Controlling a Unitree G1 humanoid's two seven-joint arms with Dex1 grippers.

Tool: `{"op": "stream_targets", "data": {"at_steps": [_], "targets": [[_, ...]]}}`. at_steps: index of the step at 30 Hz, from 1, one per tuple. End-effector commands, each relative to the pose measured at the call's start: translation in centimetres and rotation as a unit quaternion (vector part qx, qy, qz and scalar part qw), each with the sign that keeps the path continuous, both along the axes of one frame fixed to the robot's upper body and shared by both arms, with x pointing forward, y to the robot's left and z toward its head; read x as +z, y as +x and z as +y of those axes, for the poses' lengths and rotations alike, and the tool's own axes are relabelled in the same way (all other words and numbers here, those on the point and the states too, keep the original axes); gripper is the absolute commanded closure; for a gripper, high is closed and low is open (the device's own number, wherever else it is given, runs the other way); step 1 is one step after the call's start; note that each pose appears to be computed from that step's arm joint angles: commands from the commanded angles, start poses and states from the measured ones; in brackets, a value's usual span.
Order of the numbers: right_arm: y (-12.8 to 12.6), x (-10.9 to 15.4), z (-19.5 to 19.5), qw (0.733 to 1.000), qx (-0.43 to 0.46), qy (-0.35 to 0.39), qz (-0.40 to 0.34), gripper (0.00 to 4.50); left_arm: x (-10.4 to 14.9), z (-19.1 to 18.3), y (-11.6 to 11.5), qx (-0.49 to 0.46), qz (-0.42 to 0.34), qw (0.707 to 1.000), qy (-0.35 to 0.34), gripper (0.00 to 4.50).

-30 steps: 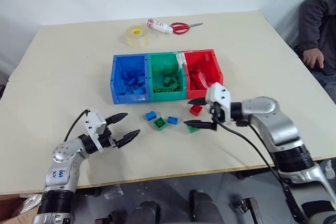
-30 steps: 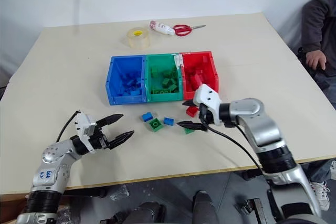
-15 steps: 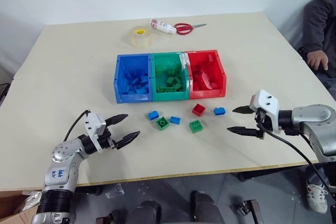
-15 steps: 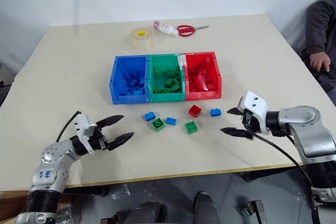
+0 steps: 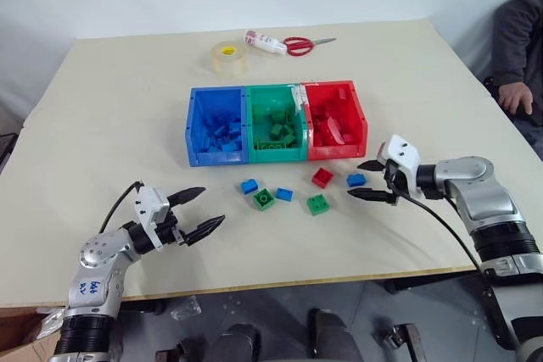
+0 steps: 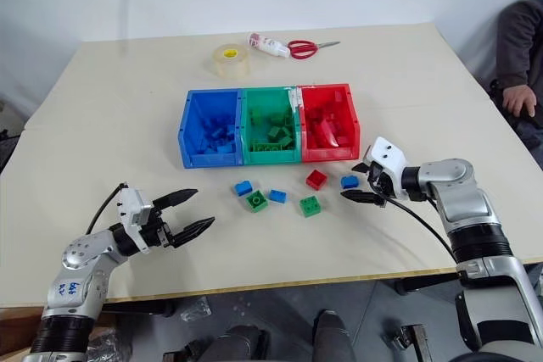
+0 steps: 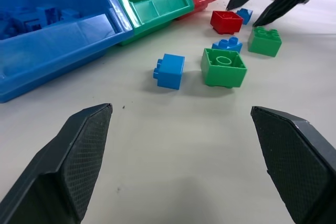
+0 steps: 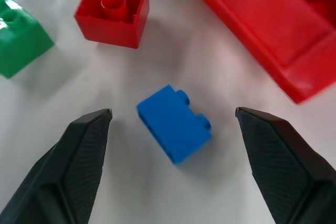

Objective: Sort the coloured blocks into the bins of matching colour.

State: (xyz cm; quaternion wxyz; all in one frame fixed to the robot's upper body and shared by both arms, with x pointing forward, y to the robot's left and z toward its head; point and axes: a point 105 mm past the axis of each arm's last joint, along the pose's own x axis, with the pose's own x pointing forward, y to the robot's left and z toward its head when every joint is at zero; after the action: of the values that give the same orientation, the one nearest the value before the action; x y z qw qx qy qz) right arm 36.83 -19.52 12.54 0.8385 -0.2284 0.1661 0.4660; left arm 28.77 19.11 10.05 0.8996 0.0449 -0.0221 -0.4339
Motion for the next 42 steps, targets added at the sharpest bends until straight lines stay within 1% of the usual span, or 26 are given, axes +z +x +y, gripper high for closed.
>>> {"op": "stream_targets", "data": {"at_steps": [1, 3, 5, 8, 10, 14, 17, 21, 23, 27, 30, 32, 33, 35, 37, 38, 39, 42], "targets": [[0.0, 0.5, 0.0, 1.000, 0.004, -0.006, -0.015, 1.75, 1.1, 0.2, -0.5, 0.002, -0.019, 1.000, 0.004, 0.00], [-0.2, 0.7, 0.1, 1.000, 0.005, -0.005, -0.018, 2.48, 1.1, 0.3, -0.6, 0.004, -0.018, 1.000, 0.004, 0.00], [-0.4, 0.8, 0.1, 1.000, 0.007, -0.005, -0.020, 3.04, 1.0, 0.3, -0.6, 0.004, -0.018, 1.000, 0.005, 0.00], [-0.8, 1.6, 0.6, 0.999, 0.013, 0.000, -0.036, 3.04, 1.0, 0.2, -0.5, 0.003, -0.017, 1.000, 0.004, 0.00], [-1.1, 2.9, 1.6, 0.998, 0.024, 0.015, -0.056, 3.04, 1.1, 0.0, -0.4, -0.001, -0.017, 1.000, 0.004, 0.00], [-1.6, 5.7, 4.7, 0.993, 0.056, 0.060, -0.087, 3.04, 1.1, -0.2, -0.2, -0.005, -0.016, 1.000, 0.004, 0.00], [-1.6, 7.2, 7.4, 0.988, 0.080, 0.083, -0.102, 3.04, 1.2, -0.2, 0.0, -0.006, -0.017, 1.000, 0.004, 0.00], [-1.0, 9.0, 12.1, 0.977, 0.126, 0.115, -0.130, 3.04, 1.3, -0.2, 0.2, -0.004, -0.020, 1.000, 0.004, 0.00], [-0.6, 9.6, 14.1, 0.972, 0.141, 0.128, -0.137, 3.04, 1.4, -0.2, 0.3, -0.002, -0.022, 1.000, 0.003, 0.00], [0.1, 10.6, 19.3, 0.960, 0.182, 0.151, -0.151, 3.04, 1.6, -0.1, 0.3, 0.005, -0.026, 1.000, 0.001, 0.00], [0.8, 11.1, 22.8, 0.954, 0.190, 0.165, -0.160, 3.04, 1.6, 0.0, 0.1, 0.013, -0.029, 0.999, 0.000, 0.00], [1.6, 11.5, 24.6, 0.953, 0.176, 0.182, -0.164, 2.33, 1.6, 0.0, 0.0, 0.016, -0.030, 0.999, 0.000, 0.00], [2.0, 11.8, 25.3, 0.953, 0.165, 0.191, -0.168, 2.11, 1.6, 0.0, -0.1, 0.017, -0.029, 0.999, -0.001, 0.00], [2.5, 12.4, 26.6, 0.950, 0.150, 0.202, -0.184, 1.47, 1.5, 0.0, -0.2, 0.019, -0.029, 0.999, -0.001, 0.00], [3.1, 13.0, 27.2, 0.948, 0.122, 0.217, -0.198, 0.73, 1.5, 0.0, -0.2, 0.021, -0.029, 0.999, -0.002, 0.00], [3.4, 13.1, 27.3, 0.947, 0.110, 0.223, -0.204, 0.45, 1.5, 0.0, -0.2, 0.022, -0.030, 0.999, -0.002, 0.00], [3.6, 13.2, 27.2, 0.946, 0.102, 0.227, -0.207, 0.08, 1.6, 0.0, -0.2, 0.023, -0.030, 0.999, -0.002, 0.00], [3.6, 13.1, 26.2, 0.944, 0.110, 0.233, -0.207, 0.08, 1.6, -0.1, -0.2, 0.023, -0.030, 0.999, -0.004, 0.00]]}}
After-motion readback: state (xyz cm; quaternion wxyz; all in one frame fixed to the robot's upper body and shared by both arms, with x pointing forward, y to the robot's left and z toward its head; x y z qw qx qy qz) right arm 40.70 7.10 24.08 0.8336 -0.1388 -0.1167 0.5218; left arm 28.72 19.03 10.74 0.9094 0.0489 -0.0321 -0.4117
